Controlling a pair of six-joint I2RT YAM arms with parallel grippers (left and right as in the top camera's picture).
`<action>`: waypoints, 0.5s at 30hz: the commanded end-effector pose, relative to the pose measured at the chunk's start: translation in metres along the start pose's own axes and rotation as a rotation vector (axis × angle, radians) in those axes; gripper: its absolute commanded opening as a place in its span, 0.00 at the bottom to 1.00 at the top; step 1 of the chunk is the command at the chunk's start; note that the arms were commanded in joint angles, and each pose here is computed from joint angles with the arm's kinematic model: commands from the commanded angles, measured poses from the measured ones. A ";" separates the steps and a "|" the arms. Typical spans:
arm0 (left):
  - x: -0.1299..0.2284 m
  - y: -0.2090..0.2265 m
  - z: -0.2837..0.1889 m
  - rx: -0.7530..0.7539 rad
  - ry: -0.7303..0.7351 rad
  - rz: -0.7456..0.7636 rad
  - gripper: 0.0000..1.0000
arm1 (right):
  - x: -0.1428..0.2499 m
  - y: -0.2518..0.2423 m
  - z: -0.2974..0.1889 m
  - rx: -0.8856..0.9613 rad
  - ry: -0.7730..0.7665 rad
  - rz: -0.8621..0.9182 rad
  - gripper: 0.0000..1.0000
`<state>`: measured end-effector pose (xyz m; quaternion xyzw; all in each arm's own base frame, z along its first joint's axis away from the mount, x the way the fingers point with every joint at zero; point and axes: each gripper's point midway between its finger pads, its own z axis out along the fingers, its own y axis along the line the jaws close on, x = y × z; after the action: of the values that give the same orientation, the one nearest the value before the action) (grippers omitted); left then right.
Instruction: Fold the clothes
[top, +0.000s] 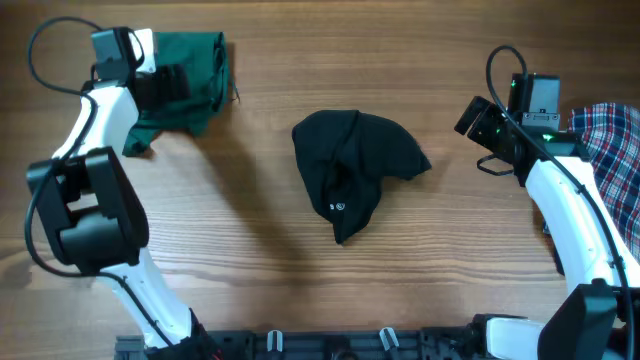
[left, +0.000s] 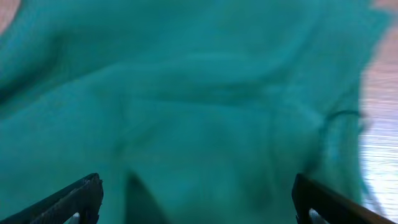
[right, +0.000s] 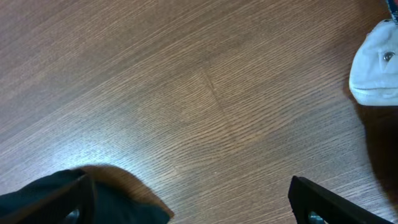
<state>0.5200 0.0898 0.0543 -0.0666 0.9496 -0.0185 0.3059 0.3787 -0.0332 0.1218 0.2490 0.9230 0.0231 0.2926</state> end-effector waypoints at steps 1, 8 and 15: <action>-0.014 0.015 -0.004 -0.049 -0.048 -0.010 0.94 | -0.001 -0.004 0.001 0.025 -0.006 -0.005 1.00; -0.005 0.020 0.023 -0.051 -0.040 -0.013 0.63 | 0.000 -0.005 0.001 0.025 -0.004 -0.005 1.00; -0.008 0.021 0.035 -0.052 -0.072 -0.010 0.04 | -0.001 -0.004 0.001 0.024 -0.007 -0.004 1.00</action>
<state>0.5397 0.1083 0.0311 -0.0798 0.9396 0.0024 0.3327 0.3781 -0.0337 0.1216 0.2495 0.9231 0.0212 0.2918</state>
